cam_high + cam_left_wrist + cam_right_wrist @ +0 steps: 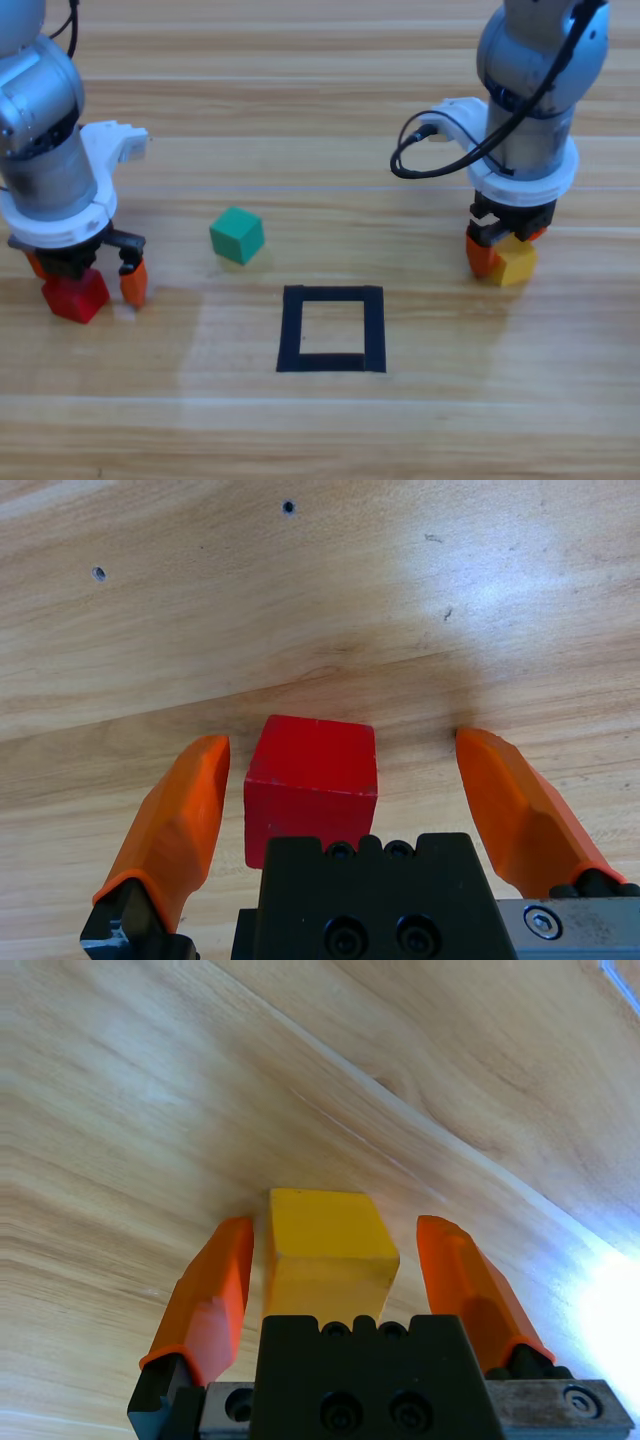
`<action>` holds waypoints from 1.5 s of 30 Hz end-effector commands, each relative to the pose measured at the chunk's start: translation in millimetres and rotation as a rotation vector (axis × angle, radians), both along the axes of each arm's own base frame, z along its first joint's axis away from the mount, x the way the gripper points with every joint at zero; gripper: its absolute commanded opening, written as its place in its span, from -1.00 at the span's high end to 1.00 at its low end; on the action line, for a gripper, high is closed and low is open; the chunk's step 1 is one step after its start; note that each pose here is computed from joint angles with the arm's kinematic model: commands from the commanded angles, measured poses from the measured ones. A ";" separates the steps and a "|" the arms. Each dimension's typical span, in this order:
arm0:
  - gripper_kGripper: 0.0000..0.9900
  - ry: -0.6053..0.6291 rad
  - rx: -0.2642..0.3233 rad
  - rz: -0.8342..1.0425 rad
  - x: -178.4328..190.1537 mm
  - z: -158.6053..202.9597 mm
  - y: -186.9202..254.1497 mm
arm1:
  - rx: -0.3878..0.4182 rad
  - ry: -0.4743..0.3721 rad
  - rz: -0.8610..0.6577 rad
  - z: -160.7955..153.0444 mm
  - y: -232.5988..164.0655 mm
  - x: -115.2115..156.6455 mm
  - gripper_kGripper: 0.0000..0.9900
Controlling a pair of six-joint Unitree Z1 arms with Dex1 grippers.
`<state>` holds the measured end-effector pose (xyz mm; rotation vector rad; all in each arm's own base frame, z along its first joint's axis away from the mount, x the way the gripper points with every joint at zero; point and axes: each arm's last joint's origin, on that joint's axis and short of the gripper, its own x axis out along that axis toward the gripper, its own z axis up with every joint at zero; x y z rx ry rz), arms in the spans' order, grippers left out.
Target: Stack the blocks in the rectangular block: red at the bottom, yellow in the middle, green on top
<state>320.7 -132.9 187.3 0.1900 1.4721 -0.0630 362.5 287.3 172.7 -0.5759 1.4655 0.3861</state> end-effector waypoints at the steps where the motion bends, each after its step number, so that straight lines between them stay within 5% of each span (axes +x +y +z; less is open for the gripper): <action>1: -0.94 0.052 -0.010 0.031 2.8 -18.0 13.9 | -0.029 0.109 -0.003 -33.5 -7.2 7.9 0.19; 4: -0.94 0.055 -0.030 0.047 4.4 -16.3 22.9 | -0.013 0.126 0.000 -30.4 -8.5 7.9 0.69; 7: -0.94 0.056 -0.069 0.064 5.8 -12.0 33.8 | 0.022 0.143 -0.029 -21.1 -18.3 12.0 0.97; 13: -0.95 0.056 -0.150 0.103 4.2 -0.9 53.9 | 0.106 0.123 -0.091 18.0 -45.9 13.6 0.98; 18: -0.91 0.059 -0.160 0.101 3.9 -0.7 54.5 | 0.158 0.049 -0.101 53.2 -55.1 -0.8 0.98; 26: -0.32 0.055 -0.166 0.081 -0.1 1.4 47.9 | 0.257 0.079 -0.126 63.4 -57.0 -12.5 0.98; 32: 0.77 0.018 -0.163 0.069 -4.6 10.3 45.0 | 0.257 0.101 -0.193 58.5 -43.9 -21.3 0.98; 45: 1.00 -0.157 -0.195 0.167 -26.7 60.1 -13.7 | 0.242 0.091 -0.381 62.9 -35.3 -36.7 0.97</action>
